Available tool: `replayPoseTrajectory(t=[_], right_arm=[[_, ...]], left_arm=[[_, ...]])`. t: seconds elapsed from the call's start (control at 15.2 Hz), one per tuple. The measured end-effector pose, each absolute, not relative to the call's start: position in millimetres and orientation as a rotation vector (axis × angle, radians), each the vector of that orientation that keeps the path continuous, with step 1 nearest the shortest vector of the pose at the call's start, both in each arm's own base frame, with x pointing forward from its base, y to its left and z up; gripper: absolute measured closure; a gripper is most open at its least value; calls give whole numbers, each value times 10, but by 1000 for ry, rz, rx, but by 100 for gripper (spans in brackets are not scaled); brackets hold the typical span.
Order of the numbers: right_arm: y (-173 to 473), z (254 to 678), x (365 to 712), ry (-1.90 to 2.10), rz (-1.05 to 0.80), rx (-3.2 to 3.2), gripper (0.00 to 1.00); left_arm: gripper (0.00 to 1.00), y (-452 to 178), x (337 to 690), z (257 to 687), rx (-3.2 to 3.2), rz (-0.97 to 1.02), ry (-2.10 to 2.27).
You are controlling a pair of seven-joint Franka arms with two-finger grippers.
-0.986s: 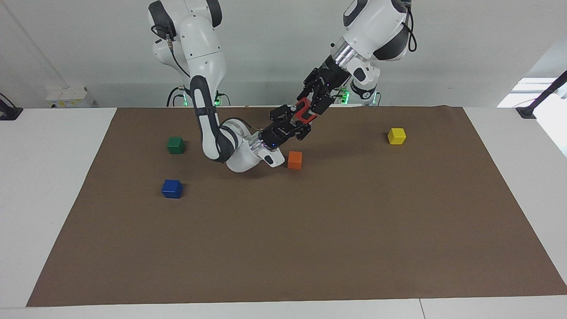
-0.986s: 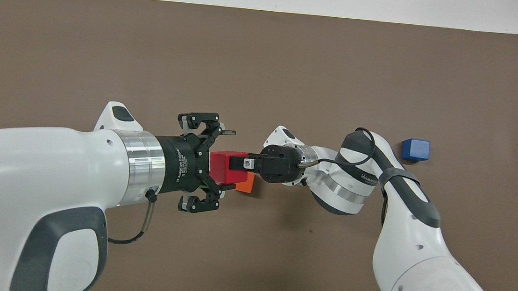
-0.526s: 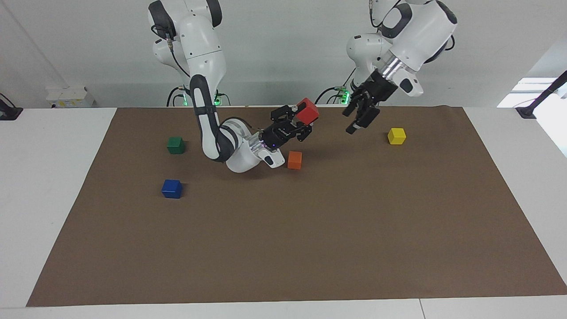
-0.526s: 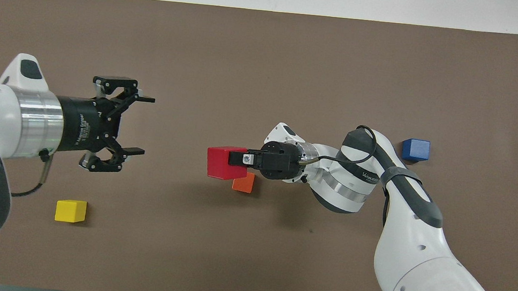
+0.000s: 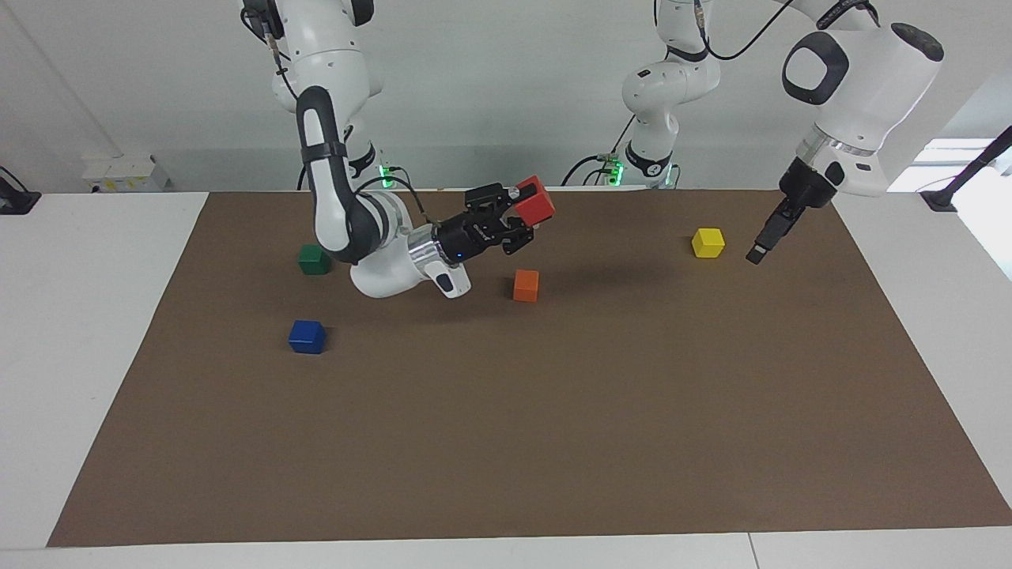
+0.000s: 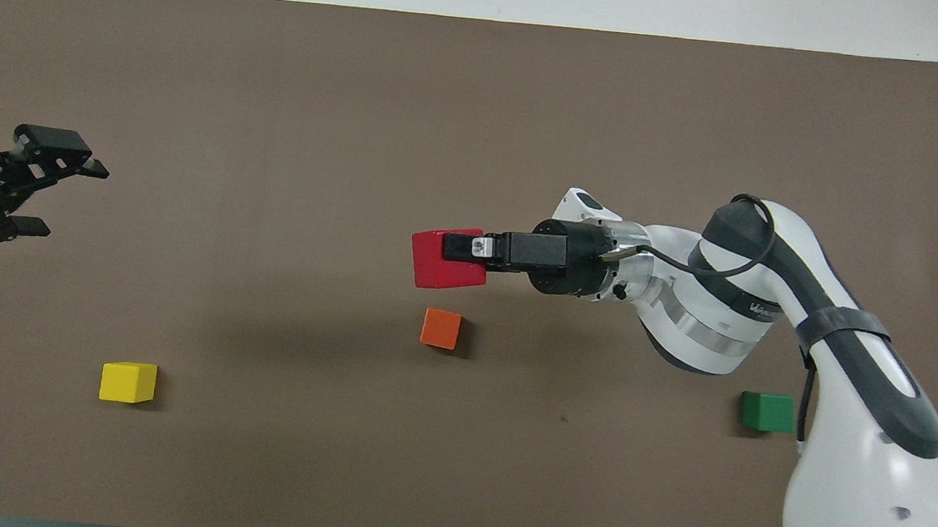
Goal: Transfer red block to right arm and stack on blue block
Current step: 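Carry the red cube with the right gripper toward the blue cube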
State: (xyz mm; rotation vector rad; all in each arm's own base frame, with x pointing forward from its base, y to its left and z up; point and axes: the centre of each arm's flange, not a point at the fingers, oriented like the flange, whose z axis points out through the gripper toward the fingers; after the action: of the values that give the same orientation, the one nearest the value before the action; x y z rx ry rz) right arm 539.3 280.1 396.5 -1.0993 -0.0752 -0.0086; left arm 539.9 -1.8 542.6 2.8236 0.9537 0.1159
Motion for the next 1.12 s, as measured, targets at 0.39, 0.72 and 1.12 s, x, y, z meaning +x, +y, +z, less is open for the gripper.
replayPoseTrajectory(t=[0.39,0.72,1.12], right_arm=[[2146,4640,5473,-126,59,-1547,45],[1624,4788,5485,-202,90,-1943,45],[1010,5261,5624,-242,119,-2568,45]], left_arm=[[0,53,5873,5705,3046,26,606],[0,-10,5887,5706,3079,43,563],[0,-25,5787,5886,3127,18,338]])
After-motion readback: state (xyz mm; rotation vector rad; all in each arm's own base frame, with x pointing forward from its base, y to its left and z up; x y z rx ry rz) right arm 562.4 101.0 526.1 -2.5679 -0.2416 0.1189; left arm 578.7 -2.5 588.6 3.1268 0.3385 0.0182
